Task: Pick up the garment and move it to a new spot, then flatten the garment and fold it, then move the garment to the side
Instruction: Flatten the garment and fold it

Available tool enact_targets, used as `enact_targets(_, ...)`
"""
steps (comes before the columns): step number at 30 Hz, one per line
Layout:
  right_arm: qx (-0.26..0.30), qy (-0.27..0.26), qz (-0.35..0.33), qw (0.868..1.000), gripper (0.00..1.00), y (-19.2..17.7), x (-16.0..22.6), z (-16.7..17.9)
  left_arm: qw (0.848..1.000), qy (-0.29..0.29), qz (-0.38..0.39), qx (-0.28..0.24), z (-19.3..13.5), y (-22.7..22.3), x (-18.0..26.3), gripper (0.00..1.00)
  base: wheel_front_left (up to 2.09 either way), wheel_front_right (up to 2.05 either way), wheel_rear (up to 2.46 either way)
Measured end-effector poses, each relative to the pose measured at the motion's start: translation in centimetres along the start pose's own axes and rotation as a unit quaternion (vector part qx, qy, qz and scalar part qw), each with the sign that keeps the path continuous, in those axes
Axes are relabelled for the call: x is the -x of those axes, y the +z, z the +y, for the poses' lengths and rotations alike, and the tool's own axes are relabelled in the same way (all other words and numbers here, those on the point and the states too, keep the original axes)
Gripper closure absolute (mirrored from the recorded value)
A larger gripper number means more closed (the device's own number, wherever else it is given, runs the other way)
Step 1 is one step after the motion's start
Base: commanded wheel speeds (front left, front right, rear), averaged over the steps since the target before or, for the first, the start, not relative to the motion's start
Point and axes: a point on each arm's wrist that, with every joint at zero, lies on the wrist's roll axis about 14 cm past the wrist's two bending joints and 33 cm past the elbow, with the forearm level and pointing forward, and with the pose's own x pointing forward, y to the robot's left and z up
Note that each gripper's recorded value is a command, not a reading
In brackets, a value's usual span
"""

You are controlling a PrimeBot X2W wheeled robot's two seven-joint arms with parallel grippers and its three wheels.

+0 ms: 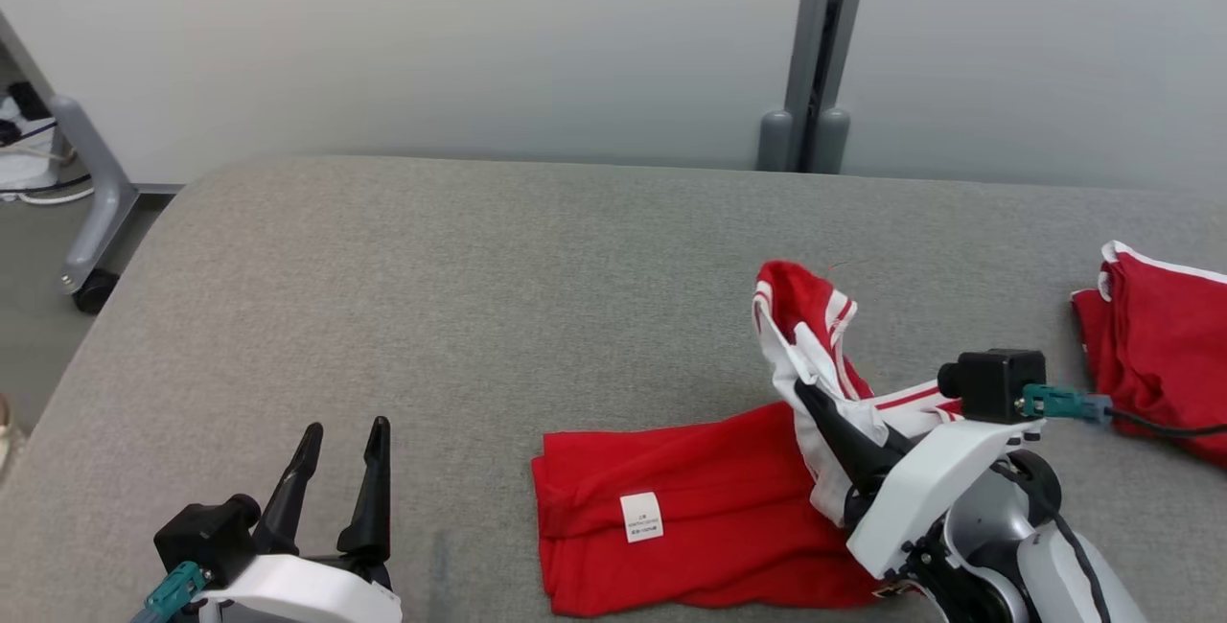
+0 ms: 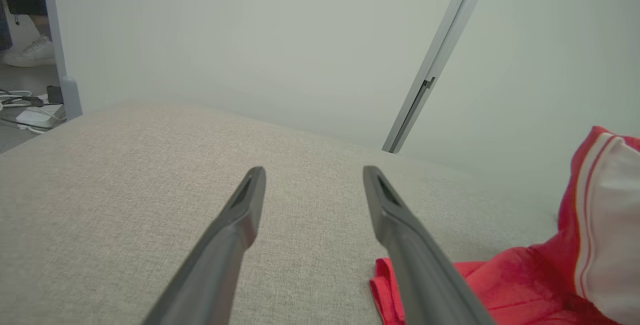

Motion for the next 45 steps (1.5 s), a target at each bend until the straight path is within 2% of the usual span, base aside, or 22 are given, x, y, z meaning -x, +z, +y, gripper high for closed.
enact_targets(14, -0.048, 0.079, 0.062, 0.994, 1.00, -4.9, -5.6, 4.6, 0.997, 0.070, -0.009, -0.002, 4.5, 0.7, 3.0, 0.00, 0.00, 0.00, 0.00)
enact_targets(21, -0.055, 0.106, 0.099, 0.988, 1.00, -7.6, -6.7, 6.7, 0.996, 0.092, -0.008, -0.003, 5.8, 0.7, 4.0, 0.00, 0.00, 0.00, 0.00)
enact_targets(22, -0.055, 0.106, 0.102, 0.988, 0.94, -7.8, -6.7, 6.8, 0.996, 0.092, -0.009, -0.003, 5.9, 0.7, 4.0, 0.00, 0.00, 0.00, 0.00)
enact_targets(23, -0.056, 0.106, 0.103, 0.987, 0.63, -8.0, -6.8, 6.8, 0.996, 0.092, -0.009, -0.003, 5.9, 0.7, 4.0, 0.00, 0.00, 0.00, 0.00)
enact_targets(24, -0.054, 0.107, 0.106, 0.987, 0.00, -8.2, -6.8, 6.8, 0.996, 0.091, -0.008, -0.004, 5.9, 0.7, 4.0, 0.00, 0.00, 0.00, 0.00)
enact_targets(31, -0.067, 0.128, 0.074, 0.987, 0.00, -6.6, -6.5, 8.1, 0.997, 0.072, -0.001, -0.005, 4.8, 0.3, 2.9, 0.00, 0.00, 0.00, 0.00)
enact_targets(37, -0.078, 0.185, -0.038, 0.979, 0.00, -0.4, -5.0, 11.6, 0.999, 0.045, 0.004, -0.007, 3.3, 0.1, 1.7, 0.00, 0.00, 0.00, 0.00)
enact_targets(41, -0.061, 0.163, -0.136, 0.975, 0.00, 5.0, -3.2, 8.9, 1.000, 0.024, 0.004, -0.006, 1.8, 0.0, 0.8, 0.00, 0.00, 0.00, 0.00)
enact_targets(45, -0.038, 0.096, -0.191, 0.976, 0.00, 7.6, -0.9, 3.6, 1.000, 0.010, 0.006, -0.006, 0.8, -0.2, 0.4, 0.00, 0.00, 0.00, 0.00)
